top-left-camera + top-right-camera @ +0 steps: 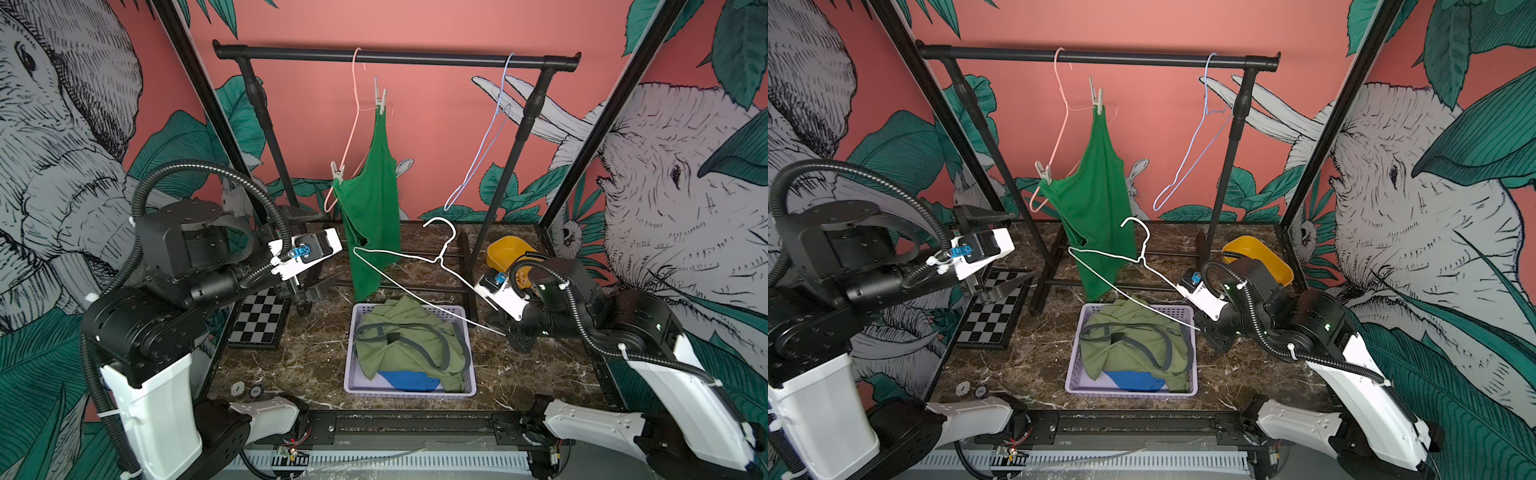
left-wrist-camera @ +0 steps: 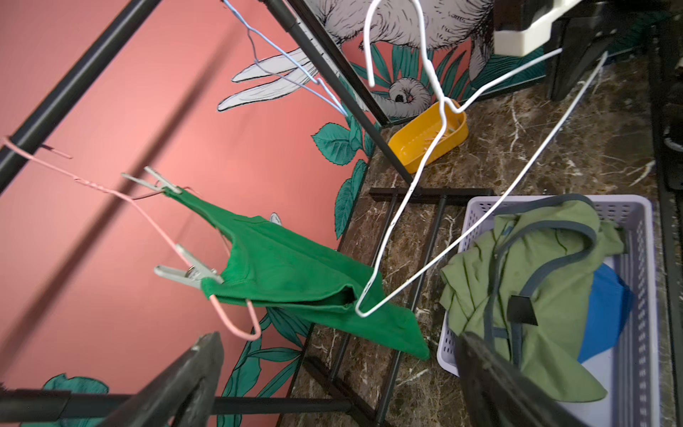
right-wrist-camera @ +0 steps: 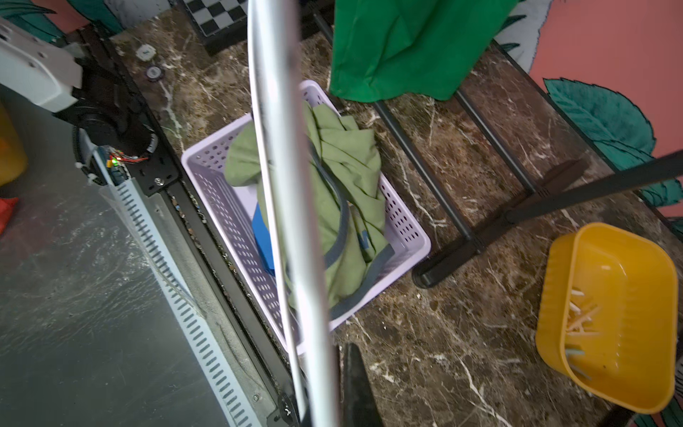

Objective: Remove the clothespins securing tank tops to the hanger
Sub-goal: Place the hanger on the clothesline.

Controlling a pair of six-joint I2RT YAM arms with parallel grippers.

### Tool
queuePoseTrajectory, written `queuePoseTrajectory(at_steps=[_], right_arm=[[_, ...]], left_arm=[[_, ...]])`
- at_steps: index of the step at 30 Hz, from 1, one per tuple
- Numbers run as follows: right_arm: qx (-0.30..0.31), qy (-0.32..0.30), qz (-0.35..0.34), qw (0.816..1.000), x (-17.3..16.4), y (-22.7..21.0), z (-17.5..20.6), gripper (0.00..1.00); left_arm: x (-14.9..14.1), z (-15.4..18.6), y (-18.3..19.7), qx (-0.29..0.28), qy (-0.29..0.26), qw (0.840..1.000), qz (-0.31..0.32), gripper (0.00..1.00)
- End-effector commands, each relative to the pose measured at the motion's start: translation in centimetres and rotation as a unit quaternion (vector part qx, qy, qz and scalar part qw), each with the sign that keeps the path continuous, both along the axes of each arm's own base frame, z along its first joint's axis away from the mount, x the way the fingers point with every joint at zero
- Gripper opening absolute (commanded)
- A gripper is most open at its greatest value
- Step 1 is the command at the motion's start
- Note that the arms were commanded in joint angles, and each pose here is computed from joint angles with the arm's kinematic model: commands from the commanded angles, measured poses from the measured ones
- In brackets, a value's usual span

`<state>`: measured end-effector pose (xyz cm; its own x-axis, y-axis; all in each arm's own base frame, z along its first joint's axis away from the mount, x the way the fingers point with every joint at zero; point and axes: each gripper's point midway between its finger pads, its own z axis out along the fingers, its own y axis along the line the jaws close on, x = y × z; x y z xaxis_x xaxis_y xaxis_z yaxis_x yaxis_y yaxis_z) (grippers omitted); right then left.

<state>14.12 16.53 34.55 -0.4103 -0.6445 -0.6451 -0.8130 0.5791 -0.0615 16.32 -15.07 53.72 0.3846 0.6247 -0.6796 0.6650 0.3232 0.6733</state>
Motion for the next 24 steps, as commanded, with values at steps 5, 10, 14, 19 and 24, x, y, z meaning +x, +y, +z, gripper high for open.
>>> queuePoseTrajectory(at_steps=[5, 10, 14, 19, 24], right_arm=[[0.039, -0.018, -0.068, 0.997, 0.6, -1.2, 2.9, 0.00], [0.082, -0.019, -0.093, 0.992, 1.9, 0.2, 5.3, 0.00], [0.112, -0.034, -0.133, 0.984, 3.3, 0.3, 7.8, 0.00], [0.166, -0.044, -0.150, 0.974, 4.6, 1.8, 11.3, 0.00], [0.208, -0.074, -0.193, 0.956, 6.7, 2.2, 14.2, 0.00]], left_arm=[[1.3, -0.8, -0.5, -0.008, 0.024, 1.000, 0.012, 0.99], [2.0, -3.0, -1.5, 0.001, 0.066, 0.998, 0.001, 0.99], [2.1, -4.5, -2.0, 0.006, 0.092, 0.996, -0.008, 0.99], [2.4, -5.0, -1.8, 0.003, 0.098, 0.995, 0.005, 0.98], [3.5, -5.2, -1.0, -0.014, 0.099, 0.994, 0.048, 0.98]])
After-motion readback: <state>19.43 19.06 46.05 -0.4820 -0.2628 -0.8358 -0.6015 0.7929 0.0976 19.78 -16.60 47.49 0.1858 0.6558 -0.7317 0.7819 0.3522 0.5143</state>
